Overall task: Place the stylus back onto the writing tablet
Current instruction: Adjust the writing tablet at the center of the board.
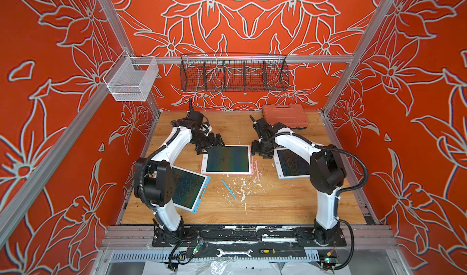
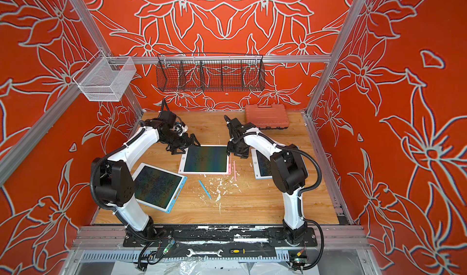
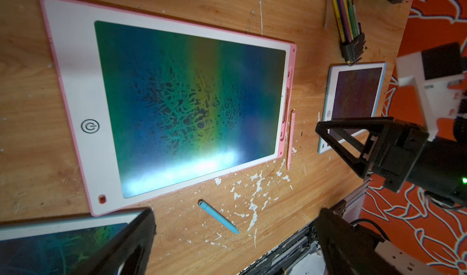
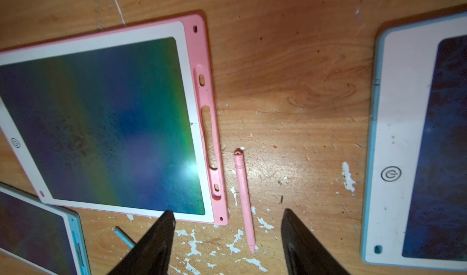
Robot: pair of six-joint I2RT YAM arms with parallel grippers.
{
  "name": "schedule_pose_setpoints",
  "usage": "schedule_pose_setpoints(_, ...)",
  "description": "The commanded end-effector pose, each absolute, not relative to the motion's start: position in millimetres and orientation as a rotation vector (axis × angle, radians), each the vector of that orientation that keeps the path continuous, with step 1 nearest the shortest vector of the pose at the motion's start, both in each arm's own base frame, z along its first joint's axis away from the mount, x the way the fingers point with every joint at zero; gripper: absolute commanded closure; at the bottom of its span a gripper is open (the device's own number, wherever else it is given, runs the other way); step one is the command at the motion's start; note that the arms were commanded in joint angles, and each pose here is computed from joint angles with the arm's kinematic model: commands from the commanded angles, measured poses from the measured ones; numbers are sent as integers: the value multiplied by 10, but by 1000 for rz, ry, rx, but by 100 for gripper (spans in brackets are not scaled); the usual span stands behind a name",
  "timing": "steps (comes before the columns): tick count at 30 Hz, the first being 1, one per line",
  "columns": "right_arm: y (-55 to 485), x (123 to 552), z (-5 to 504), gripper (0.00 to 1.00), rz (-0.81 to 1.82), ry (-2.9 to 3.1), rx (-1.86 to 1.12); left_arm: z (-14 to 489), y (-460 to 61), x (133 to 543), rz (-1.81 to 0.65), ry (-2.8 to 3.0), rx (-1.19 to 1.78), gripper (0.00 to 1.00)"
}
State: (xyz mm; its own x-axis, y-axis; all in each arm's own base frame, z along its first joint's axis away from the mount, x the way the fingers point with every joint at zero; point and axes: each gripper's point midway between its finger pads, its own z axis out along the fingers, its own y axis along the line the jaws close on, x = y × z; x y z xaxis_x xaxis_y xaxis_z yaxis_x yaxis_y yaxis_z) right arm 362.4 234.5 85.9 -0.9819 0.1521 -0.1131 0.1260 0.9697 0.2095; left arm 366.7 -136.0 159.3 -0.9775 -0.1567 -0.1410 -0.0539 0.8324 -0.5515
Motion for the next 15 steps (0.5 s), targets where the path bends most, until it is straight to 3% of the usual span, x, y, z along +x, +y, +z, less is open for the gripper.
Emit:
schedule_pose_setpoints(1, 2262, 3461, 892, 32, 222, 3026, 156, 1635, -1422, 3464, -866, 2859, -125, 3)
schedule_pose_setpoints(15, 2289, 3265, 689, 35, 206, 3092, 139, 1623, -1576, 3348, -872, 2881, -55, 3)
